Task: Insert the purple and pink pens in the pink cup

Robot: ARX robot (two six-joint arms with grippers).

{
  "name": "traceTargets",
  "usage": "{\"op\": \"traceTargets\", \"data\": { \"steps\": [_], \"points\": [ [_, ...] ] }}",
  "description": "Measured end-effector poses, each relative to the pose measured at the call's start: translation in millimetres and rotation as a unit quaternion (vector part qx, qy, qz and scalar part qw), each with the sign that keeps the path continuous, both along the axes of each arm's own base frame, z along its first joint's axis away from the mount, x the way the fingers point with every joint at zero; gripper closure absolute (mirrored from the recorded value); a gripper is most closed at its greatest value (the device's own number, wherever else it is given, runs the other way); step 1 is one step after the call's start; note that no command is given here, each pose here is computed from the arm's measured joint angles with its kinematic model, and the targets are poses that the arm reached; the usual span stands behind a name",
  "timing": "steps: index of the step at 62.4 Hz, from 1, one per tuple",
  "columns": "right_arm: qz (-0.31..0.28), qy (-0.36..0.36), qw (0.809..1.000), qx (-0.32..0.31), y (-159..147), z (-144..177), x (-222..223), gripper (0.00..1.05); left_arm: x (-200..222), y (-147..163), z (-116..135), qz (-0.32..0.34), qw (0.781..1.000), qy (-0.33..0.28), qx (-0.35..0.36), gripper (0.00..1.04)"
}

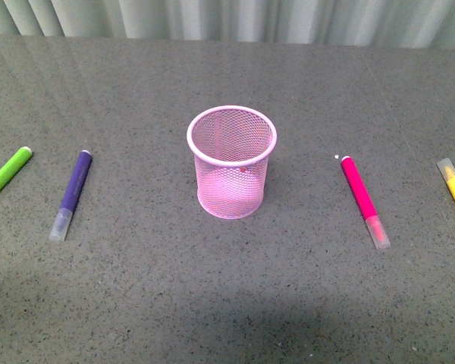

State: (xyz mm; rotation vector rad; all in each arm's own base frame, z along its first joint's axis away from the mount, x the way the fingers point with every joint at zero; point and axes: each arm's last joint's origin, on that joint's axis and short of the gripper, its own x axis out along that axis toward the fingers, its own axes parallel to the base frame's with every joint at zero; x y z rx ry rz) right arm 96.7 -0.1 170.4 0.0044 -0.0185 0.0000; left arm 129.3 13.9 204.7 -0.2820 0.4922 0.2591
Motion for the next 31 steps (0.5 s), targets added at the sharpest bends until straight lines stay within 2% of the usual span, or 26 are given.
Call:
{"op": "traceTargets", "data": {
  "steps": [7, 17, 24, 31],
  "points": [
    [0.000, 0.000, 1.000, 0.000, 0, 0, 0, 0.07, 34, 10, 34, 0.010, 1.000, -0.022, 0.016, 0.08],
    [0.000, 0.000, 1.000, 0.000, 0, 0, 0, 0.07, 87, 10, 67, -0.055, 0.997, -0.035, 0.039, 0.08],
    [0.000, 0.000, 1.000, 0.000, 0, 0, 0, 0.07, 126, 8, 61, -0.076, 0.996, -0.001, 0.037, 0.08],
    [0.000, 0.000, 1.000, 0.000, 0, 0, 0, 0.07, 171, -1, 31, -0.100, 0.993, 0.063, -0.002, 0.08]
  ]
}}
